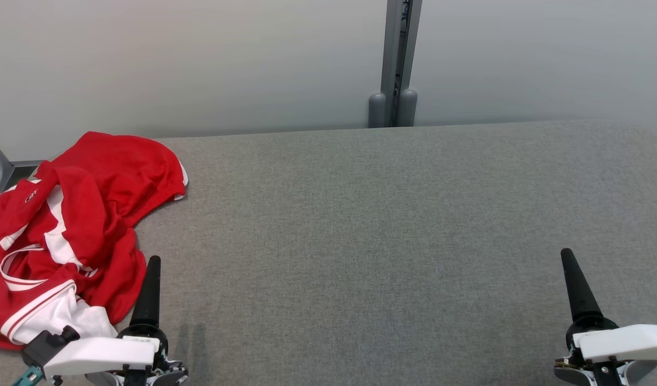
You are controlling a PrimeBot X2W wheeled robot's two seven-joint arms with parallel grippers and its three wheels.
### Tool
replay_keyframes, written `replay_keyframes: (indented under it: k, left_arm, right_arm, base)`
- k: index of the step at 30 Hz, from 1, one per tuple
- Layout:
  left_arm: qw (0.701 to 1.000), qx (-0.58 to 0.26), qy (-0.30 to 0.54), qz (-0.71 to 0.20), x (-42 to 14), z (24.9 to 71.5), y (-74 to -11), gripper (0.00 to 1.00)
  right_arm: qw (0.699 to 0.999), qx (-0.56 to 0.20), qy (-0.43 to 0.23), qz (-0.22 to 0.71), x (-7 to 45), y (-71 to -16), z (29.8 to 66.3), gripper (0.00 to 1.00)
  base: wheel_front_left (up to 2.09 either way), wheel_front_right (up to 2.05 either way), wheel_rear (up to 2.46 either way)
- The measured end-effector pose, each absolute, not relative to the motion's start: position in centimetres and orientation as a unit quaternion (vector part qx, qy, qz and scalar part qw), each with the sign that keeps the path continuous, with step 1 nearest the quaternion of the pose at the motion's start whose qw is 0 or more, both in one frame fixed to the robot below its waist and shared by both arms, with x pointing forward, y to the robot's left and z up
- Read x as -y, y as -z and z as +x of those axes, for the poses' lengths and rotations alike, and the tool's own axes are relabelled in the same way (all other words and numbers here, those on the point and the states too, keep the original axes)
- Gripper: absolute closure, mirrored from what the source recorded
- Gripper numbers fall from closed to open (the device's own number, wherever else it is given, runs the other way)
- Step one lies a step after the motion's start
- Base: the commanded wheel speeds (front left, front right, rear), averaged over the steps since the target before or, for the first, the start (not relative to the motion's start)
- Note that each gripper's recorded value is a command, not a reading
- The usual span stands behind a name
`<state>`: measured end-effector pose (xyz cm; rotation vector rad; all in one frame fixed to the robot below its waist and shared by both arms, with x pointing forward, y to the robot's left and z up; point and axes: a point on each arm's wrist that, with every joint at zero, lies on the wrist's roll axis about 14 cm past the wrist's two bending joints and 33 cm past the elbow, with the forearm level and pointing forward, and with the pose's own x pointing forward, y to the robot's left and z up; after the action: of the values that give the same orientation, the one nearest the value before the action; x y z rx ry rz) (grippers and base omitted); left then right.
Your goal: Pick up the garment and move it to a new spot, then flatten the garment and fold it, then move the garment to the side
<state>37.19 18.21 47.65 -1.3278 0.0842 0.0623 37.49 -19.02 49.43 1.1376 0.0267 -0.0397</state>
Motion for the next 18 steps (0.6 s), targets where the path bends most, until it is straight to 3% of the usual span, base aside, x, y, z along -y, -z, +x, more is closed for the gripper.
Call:
replay_keyframes:
  k: [8, 18]
  left_arm:
    - [0.843, -0.044, -0.019, -0.536, -17.8, 37.1, -47.6, 0.0]
    - [0.898, -0.039, -0.012, -0.439, -18.0, 37.0, -47.9, 0.0]
  right_arm:
    - [0.895, -0.007, 0.004, 0.446, 18.5, -50.1, 37.5, 0.0]
    - [0.93, -0.005, -0.009, 0.367, 17.7, -50.3, 37.3, 0.0]
  base:
    - [0.0, 0.0, 0.0]
    - [0.0, 0.0, 0.0]
